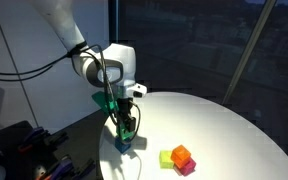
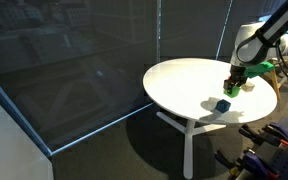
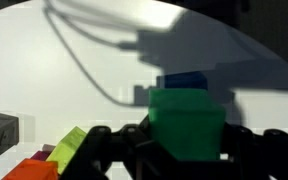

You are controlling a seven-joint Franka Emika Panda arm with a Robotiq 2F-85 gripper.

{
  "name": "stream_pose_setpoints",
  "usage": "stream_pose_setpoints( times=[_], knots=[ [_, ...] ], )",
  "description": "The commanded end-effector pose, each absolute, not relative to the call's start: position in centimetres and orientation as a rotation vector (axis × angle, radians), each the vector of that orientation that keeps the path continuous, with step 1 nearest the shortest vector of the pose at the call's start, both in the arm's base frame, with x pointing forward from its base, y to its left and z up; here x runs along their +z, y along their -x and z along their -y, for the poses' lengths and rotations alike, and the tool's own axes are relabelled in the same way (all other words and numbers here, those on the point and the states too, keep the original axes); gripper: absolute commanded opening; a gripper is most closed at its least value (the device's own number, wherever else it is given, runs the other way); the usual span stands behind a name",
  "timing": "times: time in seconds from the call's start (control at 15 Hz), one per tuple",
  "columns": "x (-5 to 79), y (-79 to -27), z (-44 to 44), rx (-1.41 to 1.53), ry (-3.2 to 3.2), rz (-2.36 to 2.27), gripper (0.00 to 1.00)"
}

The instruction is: Put the green block on top of the blue block

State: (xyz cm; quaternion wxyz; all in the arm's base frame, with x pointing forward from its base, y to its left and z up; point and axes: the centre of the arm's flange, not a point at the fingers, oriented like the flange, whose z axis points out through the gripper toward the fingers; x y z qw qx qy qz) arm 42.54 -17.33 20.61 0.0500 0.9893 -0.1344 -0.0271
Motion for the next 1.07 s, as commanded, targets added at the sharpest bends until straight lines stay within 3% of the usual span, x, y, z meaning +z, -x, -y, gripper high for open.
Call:
stream_pose_setpoints(
  times=[0.0,1.0],
  knots=[
    [20.6,-41.7,17.0,-0.048,-3.015,0.36,0.24],
    [18.1,-42.2,16.4,-0.084,-3.006,0.351,0.24]
  ],
)
